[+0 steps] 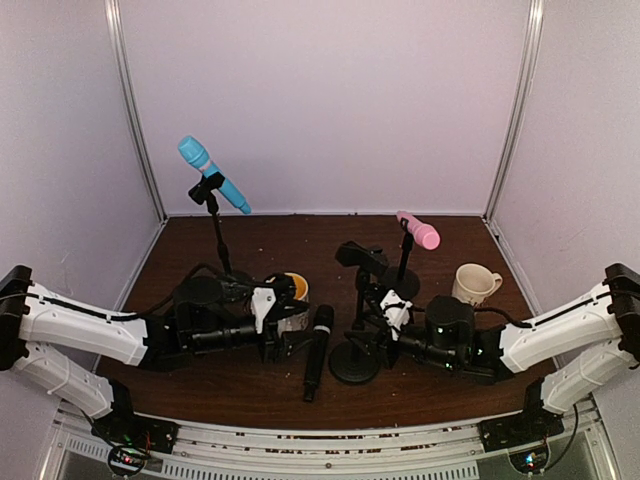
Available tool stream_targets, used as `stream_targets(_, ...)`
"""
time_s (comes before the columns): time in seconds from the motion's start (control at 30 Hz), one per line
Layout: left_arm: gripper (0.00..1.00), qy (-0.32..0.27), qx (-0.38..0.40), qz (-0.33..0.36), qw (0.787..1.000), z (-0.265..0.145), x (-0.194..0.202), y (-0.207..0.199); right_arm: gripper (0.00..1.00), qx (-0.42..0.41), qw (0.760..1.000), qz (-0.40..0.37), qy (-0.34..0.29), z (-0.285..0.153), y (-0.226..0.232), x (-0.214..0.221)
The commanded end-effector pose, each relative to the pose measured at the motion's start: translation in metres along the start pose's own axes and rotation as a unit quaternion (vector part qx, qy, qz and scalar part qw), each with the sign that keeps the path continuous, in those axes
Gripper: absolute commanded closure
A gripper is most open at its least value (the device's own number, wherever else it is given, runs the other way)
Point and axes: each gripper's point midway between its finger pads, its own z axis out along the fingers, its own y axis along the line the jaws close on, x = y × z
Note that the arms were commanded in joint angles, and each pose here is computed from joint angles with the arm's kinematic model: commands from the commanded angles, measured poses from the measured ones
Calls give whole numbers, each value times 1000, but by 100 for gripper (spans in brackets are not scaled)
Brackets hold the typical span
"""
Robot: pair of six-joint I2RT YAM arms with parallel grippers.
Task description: Attach the microphones to the stand
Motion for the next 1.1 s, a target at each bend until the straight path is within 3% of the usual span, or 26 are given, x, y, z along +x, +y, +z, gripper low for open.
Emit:
stream_targets(0.0,39,-29,-9,1,1000,-4,-13,2,49,22,1000,9,6,2,-6,-1)
stream_targets(0.07,40,-29,-11,2,1000,-3,-13,2,52,27,1000,13,5,0,-9,1)
stream_targets(0.33,42,-31,-23,-2,999,4,-7,6,86,14,1000,8,7,0,-4,0)
stream_targets(0.5,41,-38,-46,11,998,13,-3,2,98,-7,999,27,-24,-13,2,-35)
stream_targets(0.73,39,-53,-106,-10,993,24,-4,-4,100,-20,997,56,-52,-35,10,-88)
stream_targets(1.07,43,-56,-92,-40,993,52,-7,-17,100,-29,996,72,-54,-40,26,-97)
